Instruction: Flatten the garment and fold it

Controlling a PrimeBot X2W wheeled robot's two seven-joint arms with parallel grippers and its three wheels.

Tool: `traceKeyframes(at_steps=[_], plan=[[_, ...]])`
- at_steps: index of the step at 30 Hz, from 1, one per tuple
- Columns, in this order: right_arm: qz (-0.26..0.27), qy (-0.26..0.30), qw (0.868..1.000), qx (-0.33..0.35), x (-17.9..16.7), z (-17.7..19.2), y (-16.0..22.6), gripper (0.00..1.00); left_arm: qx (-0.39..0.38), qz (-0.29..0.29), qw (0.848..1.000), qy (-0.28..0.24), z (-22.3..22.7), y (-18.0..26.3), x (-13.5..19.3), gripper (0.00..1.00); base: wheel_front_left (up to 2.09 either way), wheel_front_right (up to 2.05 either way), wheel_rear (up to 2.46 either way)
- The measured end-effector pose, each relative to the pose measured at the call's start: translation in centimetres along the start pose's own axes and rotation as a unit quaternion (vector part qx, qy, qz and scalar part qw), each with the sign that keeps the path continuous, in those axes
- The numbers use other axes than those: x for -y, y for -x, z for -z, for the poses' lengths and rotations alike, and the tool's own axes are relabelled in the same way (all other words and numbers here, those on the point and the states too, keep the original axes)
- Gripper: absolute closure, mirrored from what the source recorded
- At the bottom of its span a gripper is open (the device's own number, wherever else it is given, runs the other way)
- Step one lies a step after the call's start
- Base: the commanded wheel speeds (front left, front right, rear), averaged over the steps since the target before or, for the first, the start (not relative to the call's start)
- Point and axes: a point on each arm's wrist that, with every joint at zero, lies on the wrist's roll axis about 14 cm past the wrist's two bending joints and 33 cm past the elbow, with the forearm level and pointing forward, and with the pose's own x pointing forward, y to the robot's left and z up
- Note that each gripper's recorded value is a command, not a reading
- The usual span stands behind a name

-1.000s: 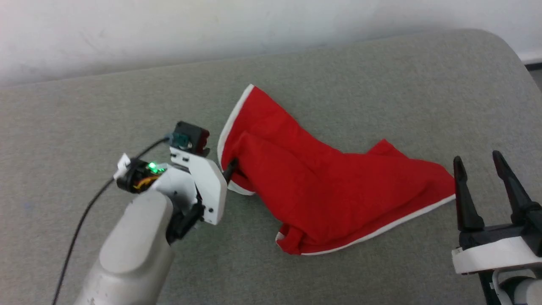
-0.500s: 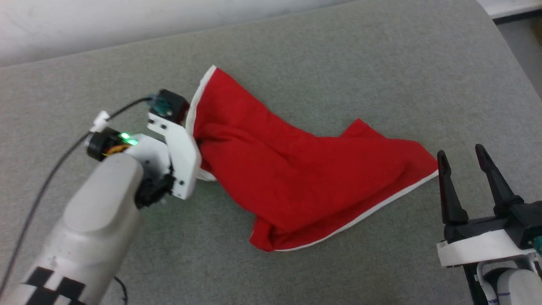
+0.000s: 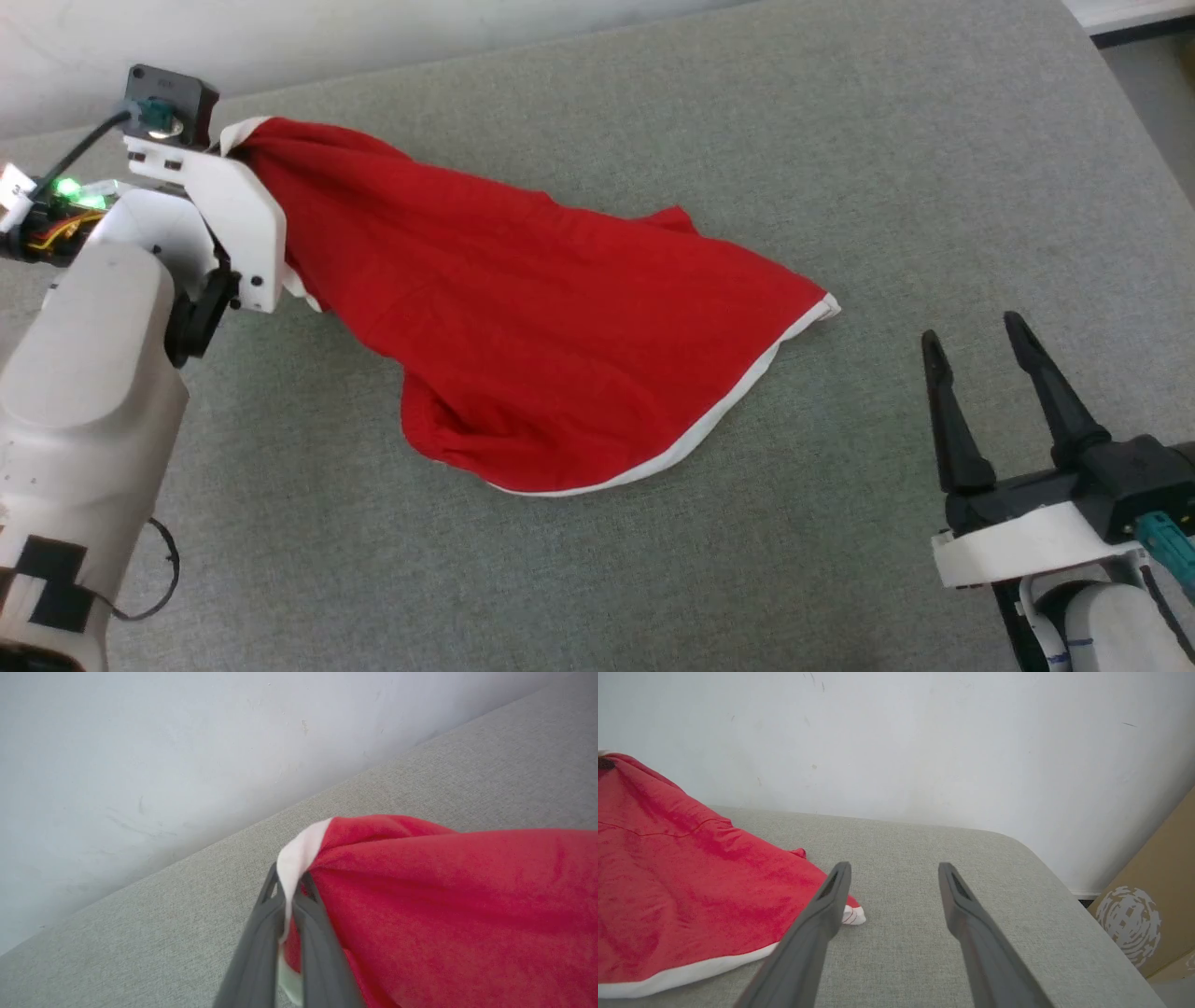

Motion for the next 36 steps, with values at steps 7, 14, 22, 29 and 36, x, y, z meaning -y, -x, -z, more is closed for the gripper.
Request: traceKeyframes(at_steps=[7, 14, 22, 29, 36], plan=[[-0.017, -0.006, 1.000, -0.010, -1.2, 0.7, -0.4, 0.00, 0.039, 0.006, 0.999, 0.003, 0.4, -0.7, 1.4, 0.00, 0.00, 0.00, 0.00], [-0.023, -0.003, 1.000, -0.003, -1.1, 0.1, -0.4, 0.00, 0.178, -0.001, 0.984, 0.019, -3.8, 2.2, 2.0, 0.00, 0.00, 0.00, 0.00], [-0.044, 0.000, 0.999, -0.018, -1.6, 0.0, 0.3, 0.00, 0.290, -0.029, 0.955, 0.056, -6.2, 9.4, 1.6, 0.00, 0.00, 0.00, 0.00], [-0.088, -0.006, 0.995, -0.056, -3.8, 0.9, 0.3, 0.00, 0.340, -0.096, 0.930, 0.096, -3.8, 18.5, 1.1, 0.00, 0.00, 0.00, 0.00], [-0.140, -0.002, 0.984, -0.115, -5.8, 2.0, -1.3, 0.00, 0.316, -0.149, 0.927, 0.140, 1.1, 23.6, 2.5, 0.00, 0.00, 0.00, 0.00]])
